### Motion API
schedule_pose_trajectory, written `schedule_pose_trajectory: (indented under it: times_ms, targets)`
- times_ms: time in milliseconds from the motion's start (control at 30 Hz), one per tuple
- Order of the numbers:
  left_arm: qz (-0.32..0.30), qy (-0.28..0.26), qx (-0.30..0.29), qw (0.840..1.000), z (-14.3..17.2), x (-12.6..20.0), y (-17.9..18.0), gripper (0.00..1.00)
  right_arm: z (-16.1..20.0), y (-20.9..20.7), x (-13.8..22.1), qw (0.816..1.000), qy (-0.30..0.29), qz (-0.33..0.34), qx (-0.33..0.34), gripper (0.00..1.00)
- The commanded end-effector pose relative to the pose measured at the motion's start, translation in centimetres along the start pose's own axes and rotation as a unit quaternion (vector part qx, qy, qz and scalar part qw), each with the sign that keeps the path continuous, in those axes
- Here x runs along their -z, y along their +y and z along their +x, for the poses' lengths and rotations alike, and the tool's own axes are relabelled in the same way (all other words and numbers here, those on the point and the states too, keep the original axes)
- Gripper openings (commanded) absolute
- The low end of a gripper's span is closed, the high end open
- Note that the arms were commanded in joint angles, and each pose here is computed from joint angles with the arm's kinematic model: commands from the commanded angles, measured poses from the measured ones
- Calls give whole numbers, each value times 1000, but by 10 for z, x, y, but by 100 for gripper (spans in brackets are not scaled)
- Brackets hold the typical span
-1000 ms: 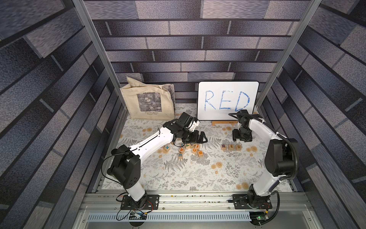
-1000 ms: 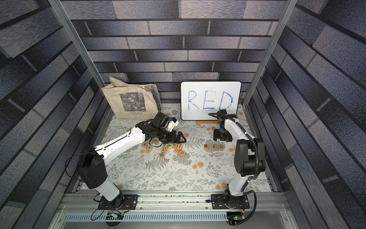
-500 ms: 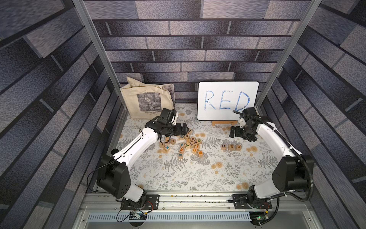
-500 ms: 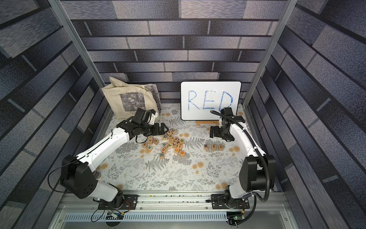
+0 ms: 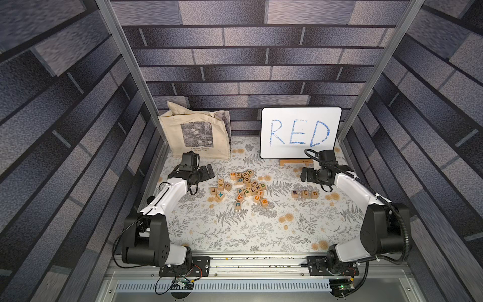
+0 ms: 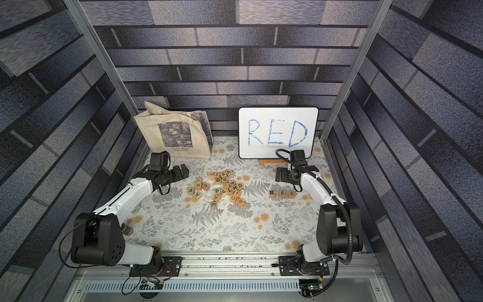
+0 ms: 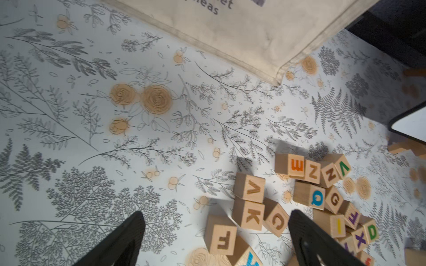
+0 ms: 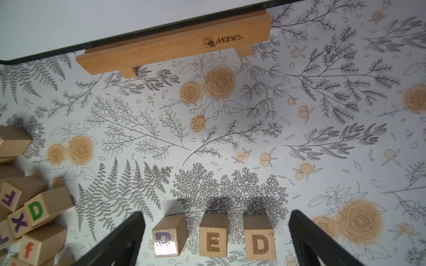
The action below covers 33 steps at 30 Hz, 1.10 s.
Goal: Assemble the uppercase word "red" with letter blocks
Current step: Reset both arms
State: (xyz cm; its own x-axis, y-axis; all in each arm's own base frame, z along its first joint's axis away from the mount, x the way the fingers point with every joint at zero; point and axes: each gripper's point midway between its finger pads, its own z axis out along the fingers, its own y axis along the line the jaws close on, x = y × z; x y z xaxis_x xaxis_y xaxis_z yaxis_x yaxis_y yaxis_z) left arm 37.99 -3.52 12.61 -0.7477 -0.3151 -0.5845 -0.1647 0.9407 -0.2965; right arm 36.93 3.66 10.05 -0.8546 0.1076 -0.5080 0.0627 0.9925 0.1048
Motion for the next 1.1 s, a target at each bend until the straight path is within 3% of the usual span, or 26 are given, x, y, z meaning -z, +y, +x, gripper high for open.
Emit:
schedule_pose_trajectory:
  times_ms: [0,200,367,500,633,800,1067]
  targets:
    - [-29,-67,-18,997,-24,-1,21,100,-28,-13,-12,996,-79,35,35,100]
    - [-86,-113,-9,990,-35,-5,65,100,-26,-18,-37,990,-123,43,51,100]
    - [-102,-159,4,982,-36,-9,88,100,-29,-21,-37,984,-167,47,49,100]
    - [-109,-170,-19,979,-33,-15,90,100,-31,-21,-29,975,-212,42,51,100]
    - [-105,-216,-44,970,-24,-12,91,100,-30,-23,-25,968,-240,46,52,100]
    - [-102,-250,-71,960,-27,-8,88,100,-31,-31,-5,946,-315,58,44,100]
    - [-81,-234,-115,962,-22,-31,73,100,-18,-35,-14,932,-356,56,39,100]
